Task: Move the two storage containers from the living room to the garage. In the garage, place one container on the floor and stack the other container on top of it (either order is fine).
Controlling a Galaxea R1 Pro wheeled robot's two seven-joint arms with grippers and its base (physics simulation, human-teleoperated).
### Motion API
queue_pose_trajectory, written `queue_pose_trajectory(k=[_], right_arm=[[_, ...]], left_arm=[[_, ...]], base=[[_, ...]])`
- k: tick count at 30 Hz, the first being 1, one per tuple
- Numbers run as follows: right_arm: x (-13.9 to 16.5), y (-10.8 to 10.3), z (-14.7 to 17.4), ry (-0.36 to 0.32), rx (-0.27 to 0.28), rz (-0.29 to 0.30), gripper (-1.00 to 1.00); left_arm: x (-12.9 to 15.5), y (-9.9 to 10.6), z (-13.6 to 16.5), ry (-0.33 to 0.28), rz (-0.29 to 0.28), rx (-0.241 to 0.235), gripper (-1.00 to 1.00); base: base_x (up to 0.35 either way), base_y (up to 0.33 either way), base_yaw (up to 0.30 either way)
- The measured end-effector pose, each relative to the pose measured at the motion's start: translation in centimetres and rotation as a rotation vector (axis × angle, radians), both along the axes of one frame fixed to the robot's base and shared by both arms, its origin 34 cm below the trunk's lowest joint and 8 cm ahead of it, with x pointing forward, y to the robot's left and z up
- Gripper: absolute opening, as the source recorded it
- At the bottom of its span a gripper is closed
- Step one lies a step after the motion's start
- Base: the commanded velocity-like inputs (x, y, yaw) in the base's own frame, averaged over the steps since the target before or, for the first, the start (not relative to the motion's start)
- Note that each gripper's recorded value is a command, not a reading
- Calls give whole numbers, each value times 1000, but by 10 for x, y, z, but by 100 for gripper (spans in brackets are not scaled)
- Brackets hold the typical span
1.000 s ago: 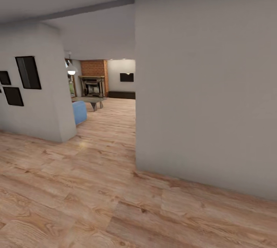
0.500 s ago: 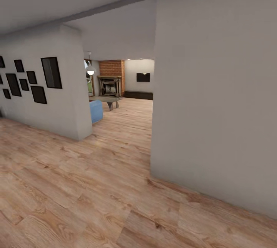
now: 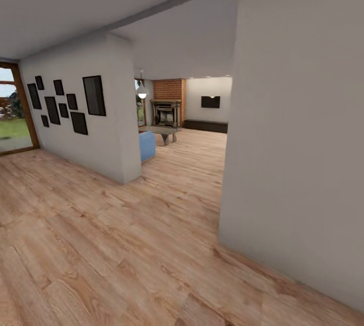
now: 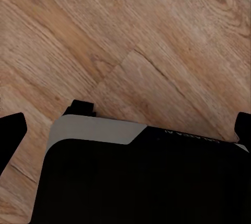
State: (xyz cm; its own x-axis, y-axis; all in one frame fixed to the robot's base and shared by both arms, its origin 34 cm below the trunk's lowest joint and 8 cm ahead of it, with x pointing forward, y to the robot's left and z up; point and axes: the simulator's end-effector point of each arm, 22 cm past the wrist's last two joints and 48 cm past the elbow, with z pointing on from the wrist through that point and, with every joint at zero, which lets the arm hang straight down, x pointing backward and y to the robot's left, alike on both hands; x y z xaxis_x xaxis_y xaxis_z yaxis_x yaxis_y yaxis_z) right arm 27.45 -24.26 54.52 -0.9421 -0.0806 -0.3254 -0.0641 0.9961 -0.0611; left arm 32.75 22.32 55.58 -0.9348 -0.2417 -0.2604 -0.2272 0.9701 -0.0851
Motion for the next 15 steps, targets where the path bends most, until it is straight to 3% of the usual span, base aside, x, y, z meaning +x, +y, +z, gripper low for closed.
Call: queue_pose_trajectory(k=[15], right_arm=[[0, 0, 0, 0, 0, 0, 100]], left_arm=[[0, 0, 0, 0, 0, 0, 100]], base=[[332, 0, 270]])
